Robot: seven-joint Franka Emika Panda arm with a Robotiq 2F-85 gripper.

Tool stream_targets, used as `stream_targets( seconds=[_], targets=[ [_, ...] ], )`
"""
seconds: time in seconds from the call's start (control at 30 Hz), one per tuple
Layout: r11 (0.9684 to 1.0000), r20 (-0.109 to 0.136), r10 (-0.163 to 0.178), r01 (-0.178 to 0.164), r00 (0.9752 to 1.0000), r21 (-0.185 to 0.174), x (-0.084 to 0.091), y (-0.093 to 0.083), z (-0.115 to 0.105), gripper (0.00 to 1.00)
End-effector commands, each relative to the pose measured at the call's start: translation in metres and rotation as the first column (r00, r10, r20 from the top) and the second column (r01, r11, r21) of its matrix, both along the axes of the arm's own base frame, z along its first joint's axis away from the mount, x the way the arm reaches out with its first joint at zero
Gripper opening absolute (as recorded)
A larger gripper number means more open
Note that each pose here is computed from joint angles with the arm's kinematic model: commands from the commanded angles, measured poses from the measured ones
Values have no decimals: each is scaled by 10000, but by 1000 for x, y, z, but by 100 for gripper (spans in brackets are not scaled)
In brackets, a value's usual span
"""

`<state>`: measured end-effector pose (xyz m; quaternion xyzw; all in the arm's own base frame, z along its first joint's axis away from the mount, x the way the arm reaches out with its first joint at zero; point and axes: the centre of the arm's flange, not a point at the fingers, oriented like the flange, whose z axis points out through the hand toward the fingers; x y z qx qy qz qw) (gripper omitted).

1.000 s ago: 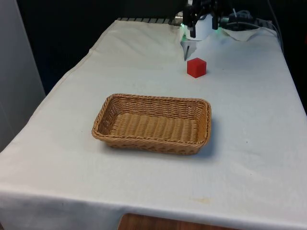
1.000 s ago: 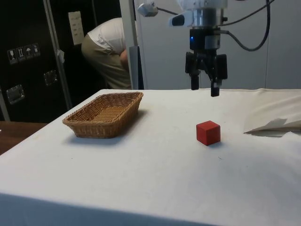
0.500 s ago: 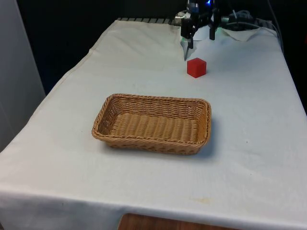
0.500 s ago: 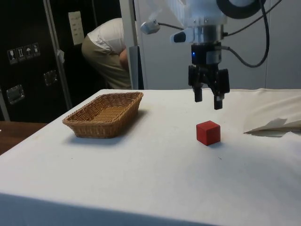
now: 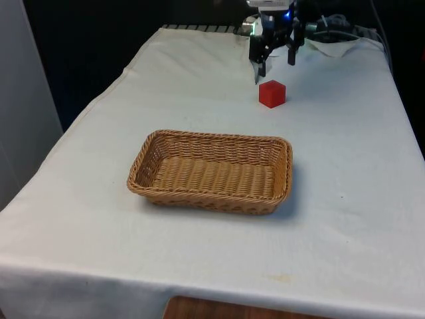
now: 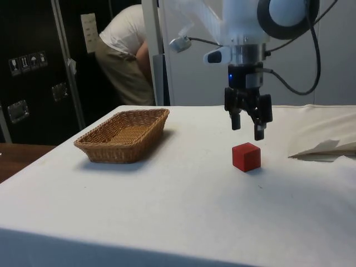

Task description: Pick up the cube and place it into the basket.

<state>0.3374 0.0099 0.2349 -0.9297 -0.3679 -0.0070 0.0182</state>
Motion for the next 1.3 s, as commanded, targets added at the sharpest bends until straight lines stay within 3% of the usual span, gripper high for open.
stream_targets(
  seconds=[0.0,0.17,0.2,0.27,0.5,0.53,0.57,0.8,0.83,0.87,1.1,1.13,1.17,1.27],
  targets=[
    [9999,136,5,-3,9999,-109,1,1,-2,100],
    [9998,202,23,-19,9998,-180,1,2,-12,100],
    [10000,77,44,-44,10000,-67,0,1,-9,100],
    [9998,235,50,-46,9997,-197,1,2,-15,100],
    [9996,283,95,-88,9996,-269,0,5,-30,100],
    [9997,180,113,-109,9998,-213,-1,4,-28,100],
    [9996,294,105,-97,9995,-278,0,6,-32,100],
    [9993,372,135,-122,9992,-350,0,6,-45,100],
    [9993,251,167,-159,9995,-326,-1,5,-44,100],
    [9993,373,145,-132,9992,-361,0,5,-46,100],
    [9989,522,141,-117,9985,-447,0,3,-59,100],
    [9990,391,160,-143,9991,-431,-2,3,-59,100],
    [9989,524,142,-118,9985,-458,-1,3,-61,100],
    [9987,547,127,-100,9984,-492,-1,2,-66,100]
  ],
)
